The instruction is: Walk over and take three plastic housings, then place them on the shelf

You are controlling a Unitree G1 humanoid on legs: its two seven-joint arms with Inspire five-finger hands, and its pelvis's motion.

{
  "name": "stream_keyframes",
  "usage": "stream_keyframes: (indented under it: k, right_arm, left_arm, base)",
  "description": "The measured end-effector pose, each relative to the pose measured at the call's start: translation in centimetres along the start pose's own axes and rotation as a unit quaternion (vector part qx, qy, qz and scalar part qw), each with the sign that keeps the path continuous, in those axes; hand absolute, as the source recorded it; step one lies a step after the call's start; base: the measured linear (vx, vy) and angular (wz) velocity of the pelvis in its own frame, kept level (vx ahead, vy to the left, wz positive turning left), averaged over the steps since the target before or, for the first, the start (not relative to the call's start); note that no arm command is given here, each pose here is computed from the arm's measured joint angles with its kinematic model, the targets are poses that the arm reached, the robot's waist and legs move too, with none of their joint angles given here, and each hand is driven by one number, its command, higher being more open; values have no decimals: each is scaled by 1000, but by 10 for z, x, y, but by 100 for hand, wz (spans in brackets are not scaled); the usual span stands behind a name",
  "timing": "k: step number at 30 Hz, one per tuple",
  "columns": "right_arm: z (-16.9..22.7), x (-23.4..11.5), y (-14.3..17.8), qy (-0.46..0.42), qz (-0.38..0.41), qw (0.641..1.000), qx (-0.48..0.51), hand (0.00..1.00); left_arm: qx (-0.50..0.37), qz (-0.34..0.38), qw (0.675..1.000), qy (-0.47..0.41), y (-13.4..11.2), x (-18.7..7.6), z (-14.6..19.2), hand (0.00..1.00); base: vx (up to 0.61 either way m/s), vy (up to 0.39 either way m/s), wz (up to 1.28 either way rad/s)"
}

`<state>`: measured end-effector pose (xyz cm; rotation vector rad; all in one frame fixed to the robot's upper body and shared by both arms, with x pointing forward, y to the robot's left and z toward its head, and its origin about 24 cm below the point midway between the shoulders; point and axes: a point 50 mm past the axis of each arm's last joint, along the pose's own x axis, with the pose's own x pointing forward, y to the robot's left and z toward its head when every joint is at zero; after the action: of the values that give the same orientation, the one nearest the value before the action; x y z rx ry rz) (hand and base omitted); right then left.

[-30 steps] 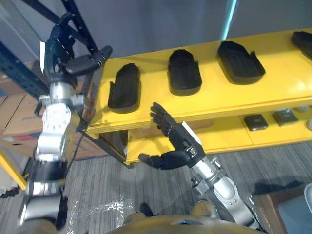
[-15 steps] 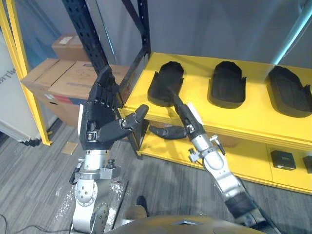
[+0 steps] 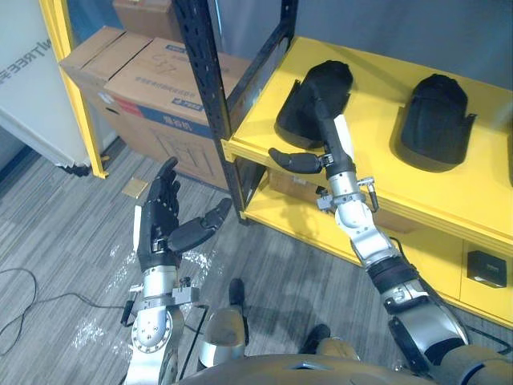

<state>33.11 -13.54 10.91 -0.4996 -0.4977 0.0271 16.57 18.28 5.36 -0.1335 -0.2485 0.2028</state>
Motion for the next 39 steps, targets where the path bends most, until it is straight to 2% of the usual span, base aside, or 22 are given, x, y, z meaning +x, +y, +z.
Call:
stream_keyframes:
  k: [4,7,15,22,25,30,39]
  right_arm:
    - [-5,2,-4,2,-27,999,-32,100]
    - [2,17,-14,-24,-42,996,-71,100]
    - [7,32,-22,-47,-30,988,-142,100]
    - [8,39,-33,-56,-53,979,-186,100]
    - [8,44,-37,-59,-61,972,-217,100]
    - [20,54,-48,-114,-62,945,-299,100]
    - [25,60,-55,-142,-67,916,-370,100]
  left_arm:
    - [-13,15,1000,-13,1,1,3,100]
    - [-32,18,999,-19,-1,3,4,100]
    - [-39,19,999,-19,-2,4,4,100]
    - [-61,18,998,-9,-9,3,1,100]
    - [-63,21,998,-8,-9,3,1,100]
    - [-68,16,998,-5,-13,2,0,100]
    - [-73,9,997,-1,-18,1,-1,100]
  base:
    - [-10,-6,13]
    - [-10,-1,2]
    - [0,0,0]
    - [-11,-1,-4]
    - [0,0,0]
    - [0,0,0]
    - [0,-1,0]
